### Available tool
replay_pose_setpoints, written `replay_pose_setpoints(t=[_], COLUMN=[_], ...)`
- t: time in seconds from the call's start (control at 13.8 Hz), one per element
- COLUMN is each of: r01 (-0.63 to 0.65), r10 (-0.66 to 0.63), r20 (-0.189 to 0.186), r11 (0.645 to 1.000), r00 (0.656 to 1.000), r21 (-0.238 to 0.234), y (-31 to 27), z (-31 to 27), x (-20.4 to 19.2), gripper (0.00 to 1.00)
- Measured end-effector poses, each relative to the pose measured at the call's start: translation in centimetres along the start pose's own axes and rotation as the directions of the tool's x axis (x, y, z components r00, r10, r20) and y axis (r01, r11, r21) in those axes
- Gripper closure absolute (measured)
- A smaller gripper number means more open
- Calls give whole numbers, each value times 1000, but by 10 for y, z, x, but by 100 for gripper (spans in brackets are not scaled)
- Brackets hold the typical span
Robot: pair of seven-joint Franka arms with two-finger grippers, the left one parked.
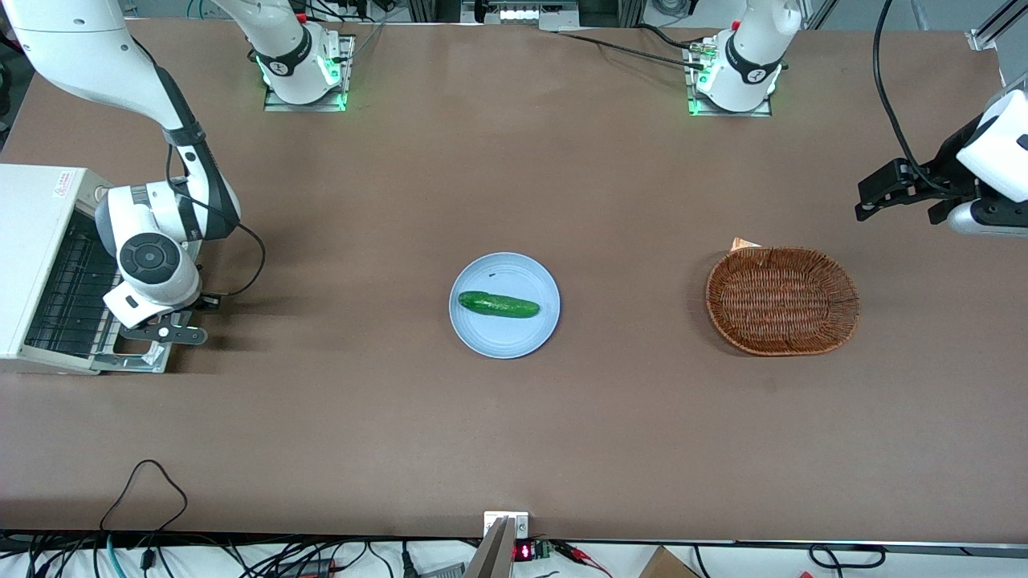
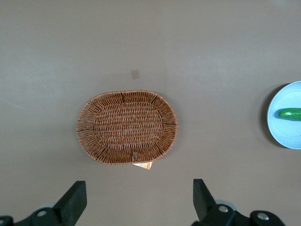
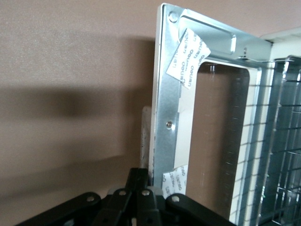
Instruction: Open oven door with right arm only
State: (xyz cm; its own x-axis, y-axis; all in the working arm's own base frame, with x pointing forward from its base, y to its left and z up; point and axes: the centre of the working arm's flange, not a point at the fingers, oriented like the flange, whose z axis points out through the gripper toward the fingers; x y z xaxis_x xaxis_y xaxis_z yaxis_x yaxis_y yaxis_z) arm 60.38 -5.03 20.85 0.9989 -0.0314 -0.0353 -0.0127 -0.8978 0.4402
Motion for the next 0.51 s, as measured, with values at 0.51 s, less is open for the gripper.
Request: replay_pose_setpoints(t=[0.51], r01=[9], r10=[-9], r20=[-3], r11=[1000], r00=[1000], r21=[20], y=[-9], z=[22], x=[0], gripper=[99])
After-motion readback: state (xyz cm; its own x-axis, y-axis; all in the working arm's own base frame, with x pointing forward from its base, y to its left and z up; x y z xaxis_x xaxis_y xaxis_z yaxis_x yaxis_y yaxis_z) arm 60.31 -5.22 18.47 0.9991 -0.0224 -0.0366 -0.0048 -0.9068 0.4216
